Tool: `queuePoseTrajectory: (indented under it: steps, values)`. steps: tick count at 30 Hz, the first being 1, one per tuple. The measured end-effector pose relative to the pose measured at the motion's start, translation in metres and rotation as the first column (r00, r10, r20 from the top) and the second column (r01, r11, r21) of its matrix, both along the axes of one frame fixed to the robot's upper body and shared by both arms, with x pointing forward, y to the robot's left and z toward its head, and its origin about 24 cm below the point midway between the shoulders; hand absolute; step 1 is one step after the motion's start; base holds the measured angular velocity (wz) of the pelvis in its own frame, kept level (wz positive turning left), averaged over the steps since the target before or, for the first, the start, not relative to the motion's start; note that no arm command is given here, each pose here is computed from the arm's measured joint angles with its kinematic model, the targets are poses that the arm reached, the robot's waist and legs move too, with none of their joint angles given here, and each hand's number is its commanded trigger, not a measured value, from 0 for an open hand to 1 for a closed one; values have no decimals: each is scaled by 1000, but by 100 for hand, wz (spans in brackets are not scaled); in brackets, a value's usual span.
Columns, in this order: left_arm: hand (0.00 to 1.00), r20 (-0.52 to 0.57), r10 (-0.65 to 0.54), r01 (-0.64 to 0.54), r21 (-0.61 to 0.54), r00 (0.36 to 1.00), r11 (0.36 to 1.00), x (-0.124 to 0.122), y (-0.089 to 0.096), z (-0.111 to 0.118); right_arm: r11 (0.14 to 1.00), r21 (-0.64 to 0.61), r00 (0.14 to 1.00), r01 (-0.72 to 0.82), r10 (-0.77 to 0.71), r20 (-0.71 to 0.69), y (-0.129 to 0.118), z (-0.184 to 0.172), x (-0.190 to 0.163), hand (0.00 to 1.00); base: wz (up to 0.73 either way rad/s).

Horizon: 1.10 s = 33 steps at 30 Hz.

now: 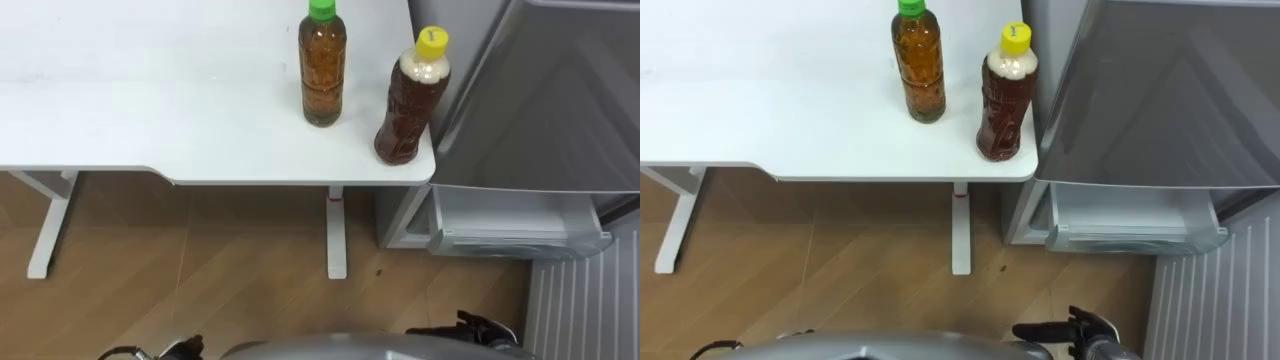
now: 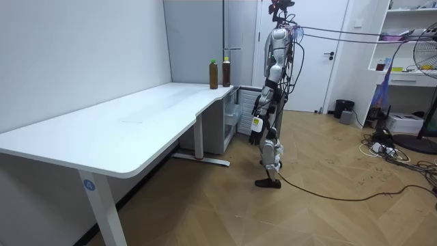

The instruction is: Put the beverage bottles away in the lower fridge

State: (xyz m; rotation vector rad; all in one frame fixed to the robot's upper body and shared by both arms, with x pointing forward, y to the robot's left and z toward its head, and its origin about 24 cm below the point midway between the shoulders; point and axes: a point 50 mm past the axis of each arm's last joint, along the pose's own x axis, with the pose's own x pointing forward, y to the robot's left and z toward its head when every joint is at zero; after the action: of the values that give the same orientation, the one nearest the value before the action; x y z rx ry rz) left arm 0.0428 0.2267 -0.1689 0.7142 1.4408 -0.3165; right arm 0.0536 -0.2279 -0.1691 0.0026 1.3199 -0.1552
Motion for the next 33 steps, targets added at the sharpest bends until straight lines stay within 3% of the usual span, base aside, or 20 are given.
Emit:
queuePoseTrajectory:
  steps: [15, 19, 24, 27, 30, 31, 33]
  values:
    - [0, -50, 28, -29, -33, 998, 999, -8, 0, -1, 1000, 8, 1000, 17, -17, -10, -2, 0, -5, 0, -2]
    - [0, -54, 107, -109, -33, 993, 993, -14, 1, -1, 999, 6, 999, 36, -36, -20, -3, 0, -6, 0, -1]
    - [0, -19, 313, -314, -15, 949, 949, -26, 6, -1, 998, 9, 998, 60, -60, -28, -4, -1, -8, 0, 0]
    - [0, 16, 450, -450, -14, 893, 893, -31, 6, -1, 998, 11, 997, 68, -67, -31, -4, -1, -8, 0, 0]
    - [0, 51, 619, -619, -5, 784, 785, -39, 12, 0, 996, 15, 995, 90, -89, -44, -5, -1, -9, 0, 1]
    - [0, 73, 705, -706, -8, 706, 708, -44, 15, 0, 995, 15, 994, 100, -99, -47, -5, -1, -10, 0, 5]
    - [0, 132, 870, -873, -46, 476, 485, -47, 21, 2, 993, 16, 992, 120, -119, -53, -6, -1, -12, 0, 5]
